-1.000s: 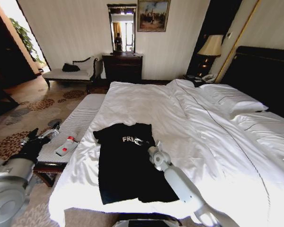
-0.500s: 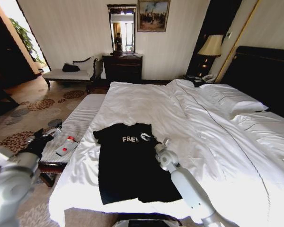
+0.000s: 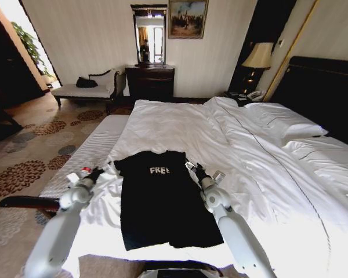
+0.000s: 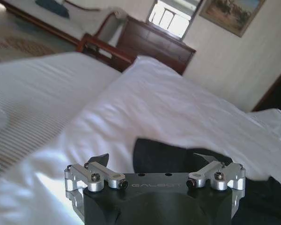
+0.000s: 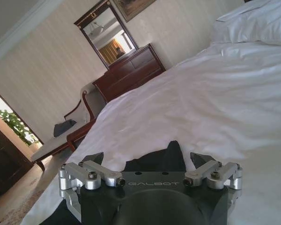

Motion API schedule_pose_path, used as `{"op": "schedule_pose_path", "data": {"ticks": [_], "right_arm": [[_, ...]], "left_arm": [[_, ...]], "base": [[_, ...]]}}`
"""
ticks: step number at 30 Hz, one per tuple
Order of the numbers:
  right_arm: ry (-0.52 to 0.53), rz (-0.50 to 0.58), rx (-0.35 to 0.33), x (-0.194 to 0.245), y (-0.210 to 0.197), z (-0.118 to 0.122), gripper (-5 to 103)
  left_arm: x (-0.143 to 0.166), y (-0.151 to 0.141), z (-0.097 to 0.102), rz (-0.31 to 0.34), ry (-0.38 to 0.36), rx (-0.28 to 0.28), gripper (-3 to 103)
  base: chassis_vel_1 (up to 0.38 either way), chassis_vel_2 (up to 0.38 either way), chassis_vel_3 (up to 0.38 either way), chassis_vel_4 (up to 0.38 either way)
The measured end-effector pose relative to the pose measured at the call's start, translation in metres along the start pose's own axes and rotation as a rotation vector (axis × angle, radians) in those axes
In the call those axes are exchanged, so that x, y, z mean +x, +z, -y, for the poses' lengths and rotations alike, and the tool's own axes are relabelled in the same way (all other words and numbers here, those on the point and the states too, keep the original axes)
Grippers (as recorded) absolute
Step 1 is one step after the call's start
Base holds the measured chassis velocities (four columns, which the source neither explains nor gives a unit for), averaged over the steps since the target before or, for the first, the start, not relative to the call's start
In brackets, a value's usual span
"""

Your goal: Fold the clothes on the bed.

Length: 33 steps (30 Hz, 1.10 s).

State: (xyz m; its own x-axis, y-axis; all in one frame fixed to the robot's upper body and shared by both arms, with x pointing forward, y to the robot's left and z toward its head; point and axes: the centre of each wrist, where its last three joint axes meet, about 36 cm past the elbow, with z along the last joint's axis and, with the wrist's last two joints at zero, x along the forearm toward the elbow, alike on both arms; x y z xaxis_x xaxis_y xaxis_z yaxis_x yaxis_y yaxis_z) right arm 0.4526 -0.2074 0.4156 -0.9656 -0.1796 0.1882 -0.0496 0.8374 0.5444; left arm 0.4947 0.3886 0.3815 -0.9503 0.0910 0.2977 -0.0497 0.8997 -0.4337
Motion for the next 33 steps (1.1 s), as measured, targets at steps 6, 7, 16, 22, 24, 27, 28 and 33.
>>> {"op": "schedule_pose_path", "data": {"ticks": [6,7,16,22,24,27,28,33], "right_arm": [[0.008,-0.011,-0.008,-0.003,0.005,-0.001,100],[0.008,-0.012,-0.009,-0.003,0.005,-0.002,100],[0.021,-0.021,-0.012,-0.005,0.008,0.000,100],[0.027,-0.020,-0.014,-0.005,0.008,-0.001,100],[0.029,-0.021,-0.013,-0.005,0.008,-0.001,100],[0.036,-0.026,-0.010,-0.006,0.009,0.002,100],[0.036,-0.026,-0.010,-0.006,0.009,0.002,100],[0.044,-0.035,-0.010,-0.007,0.012,0.004,100]], "left_arm": [[-0.016,0.017,0.004,-0.023,0.037,0.022,100],[-0.017,0.018,0.003,-0.024,0.038,0.025,100],[-0.015,0.029,-0.012,-0.028,0.050,0.056,94],[-0.022,0.040,-0.015,-0.038,0.055,0.093,67],[-0.024,0.042,-0.015,-0.041,0.052,0.098,60],[-0.025,0.044,-0.016,-0.047,0.044,0.101,49],[-0.025,0.044,-0.016,-0.047,0.044,0.101,49],[-0.025,0.044,-0.019,-0.041,0.035,0.106,33]], "base": [[0.000,0.000,0.000,0.000],[0.000,0.000,0.000,0.000],[0.000,0.000,0.000,0.000],[0.000,0.000,0.000,0.000],[0.000,0.000,0.000,0.000],[0.000,0.000,0.000,0.000],[0.000,0.000,0.000,0.000],[0.000,0.000,0.000,0.000]]}}
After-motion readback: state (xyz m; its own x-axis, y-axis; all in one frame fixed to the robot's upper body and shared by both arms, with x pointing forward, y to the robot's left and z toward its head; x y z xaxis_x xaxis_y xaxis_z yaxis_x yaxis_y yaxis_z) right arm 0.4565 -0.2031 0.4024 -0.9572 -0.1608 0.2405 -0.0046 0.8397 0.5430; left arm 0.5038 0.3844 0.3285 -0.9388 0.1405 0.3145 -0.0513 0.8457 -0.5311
